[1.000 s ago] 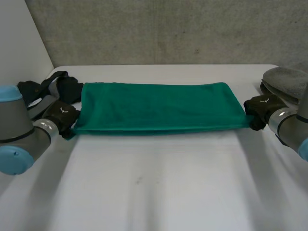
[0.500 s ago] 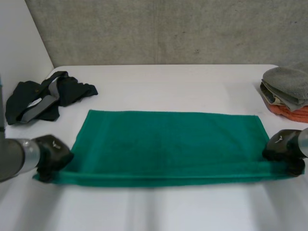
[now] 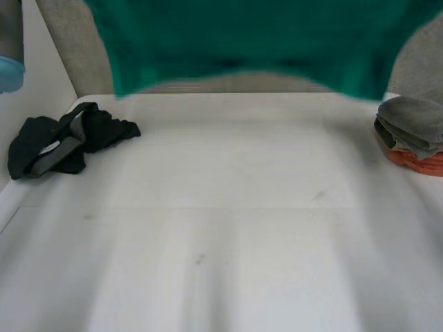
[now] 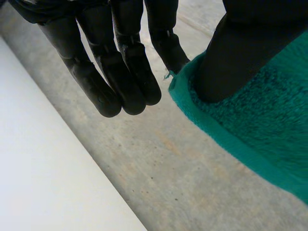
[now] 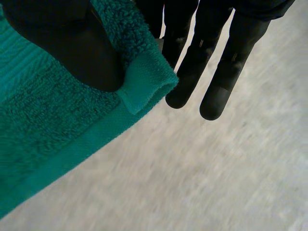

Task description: Fold the laundry.

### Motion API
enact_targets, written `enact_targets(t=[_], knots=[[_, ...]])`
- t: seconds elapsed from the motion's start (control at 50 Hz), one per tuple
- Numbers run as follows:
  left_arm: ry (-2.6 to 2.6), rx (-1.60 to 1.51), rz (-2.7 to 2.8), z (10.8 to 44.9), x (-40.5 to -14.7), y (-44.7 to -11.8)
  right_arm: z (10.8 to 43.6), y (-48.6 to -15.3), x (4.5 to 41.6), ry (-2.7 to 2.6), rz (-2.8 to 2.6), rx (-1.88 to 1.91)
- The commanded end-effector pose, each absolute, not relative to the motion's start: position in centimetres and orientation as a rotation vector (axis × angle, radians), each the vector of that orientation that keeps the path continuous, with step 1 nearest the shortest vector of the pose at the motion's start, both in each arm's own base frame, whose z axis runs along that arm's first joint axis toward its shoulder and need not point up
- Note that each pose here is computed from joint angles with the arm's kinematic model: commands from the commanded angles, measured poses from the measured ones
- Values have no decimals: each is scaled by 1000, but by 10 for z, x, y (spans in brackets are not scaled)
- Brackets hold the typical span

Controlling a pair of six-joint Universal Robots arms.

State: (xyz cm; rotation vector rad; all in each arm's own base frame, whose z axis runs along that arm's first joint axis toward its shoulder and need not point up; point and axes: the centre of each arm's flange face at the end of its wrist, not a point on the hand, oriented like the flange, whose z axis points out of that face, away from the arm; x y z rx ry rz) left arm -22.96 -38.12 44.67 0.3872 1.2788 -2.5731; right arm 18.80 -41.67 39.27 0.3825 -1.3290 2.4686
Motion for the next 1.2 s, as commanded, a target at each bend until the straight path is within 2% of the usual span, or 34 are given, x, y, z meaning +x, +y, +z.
enact_targets(t=[0.02, 0.14, 0.16, 0.18, 0.24, 0.26, 0.34, 0.42, 0.52, 0.8, 1.2], knots=[[1492, 459, -2440, 405, -225, -387, 366, -416, 201, -1469, 2422, 525], [1711, 586, -2291, 341, -226, -393, 308, -421, 209, -1758, 2254, 708], [1738, 603, -2269, 332, -226, -394, 308, -421, 209, -1758, 2254, 708], [1764, 620, -2245, 322, -225, -394, 282, -421, 212, -1865, 2171, 784], [1874, 680, -2156, 284, -226, -395, 249, -420, 214, -1991, 2060, 866], [1930, 703, -2105, 264, -225, -395, 227, -419, 214, -2060, 1989, 912], [2048, 756, -1987, 222, -224, -391, 177, -415, 213, -2205, 1814, 1003], [2116, 807, -1912, 195, -222, -382, 145, -412, 205, -2275, 1678, 1051], [2111, 874, -1903, 184, -222, -374, 130, -403, 196, -2360, 1565, 1062], [2097, 873, -1957, 201, -219, -357, 146, -378, 183, -2302, 1623, 1031], [2151, 843, -1938, 202, -212, -356, 117, -350, 191, -2231, 1744, 1271]])
